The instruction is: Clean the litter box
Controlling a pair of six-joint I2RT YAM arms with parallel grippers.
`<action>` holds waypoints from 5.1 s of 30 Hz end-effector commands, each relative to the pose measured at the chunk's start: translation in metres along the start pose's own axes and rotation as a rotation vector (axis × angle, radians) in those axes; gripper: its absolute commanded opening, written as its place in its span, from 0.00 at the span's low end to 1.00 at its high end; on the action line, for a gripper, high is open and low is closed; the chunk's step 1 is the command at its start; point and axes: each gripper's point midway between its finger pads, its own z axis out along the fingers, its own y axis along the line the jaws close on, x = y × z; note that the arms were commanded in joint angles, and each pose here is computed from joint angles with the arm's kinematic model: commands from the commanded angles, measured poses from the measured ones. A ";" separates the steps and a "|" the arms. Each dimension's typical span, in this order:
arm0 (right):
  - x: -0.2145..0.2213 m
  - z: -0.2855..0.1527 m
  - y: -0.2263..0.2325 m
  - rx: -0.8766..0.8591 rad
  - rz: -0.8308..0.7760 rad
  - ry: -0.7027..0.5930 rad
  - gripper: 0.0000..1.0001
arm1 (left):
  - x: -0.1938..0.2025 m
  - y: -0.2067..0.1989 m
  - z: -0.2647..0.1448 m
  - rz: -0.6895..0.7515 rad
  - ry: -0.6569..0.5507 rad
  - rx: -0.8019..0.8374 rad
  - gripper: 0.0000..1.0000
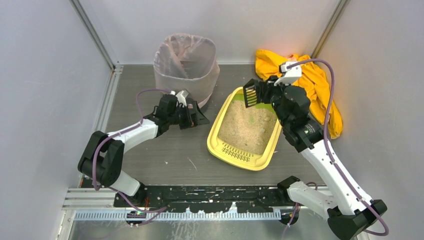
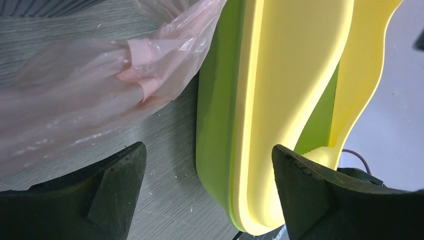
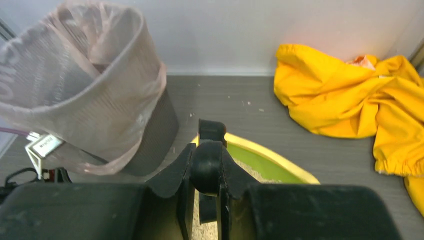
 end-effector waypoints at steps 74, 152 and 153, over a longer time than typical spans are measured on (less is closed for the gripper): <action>0.115 0.012 -0.048 0.287 -0.111 0.230 0.01 | -0.015 -0.018 0.001 0.056 -0.060 0.082 0.93; 0.132 0.036 0.000 0.303 -0.060 0.252 0.01 | -0.012 -0.022 0.000 0.042 -0.041 0.098 0.93; 0.128 0.033 -0.002 0.309 -0.060 0.242 0.01 | -0.012 -0.022 0.000 0.041 -0.040 0.098 0.93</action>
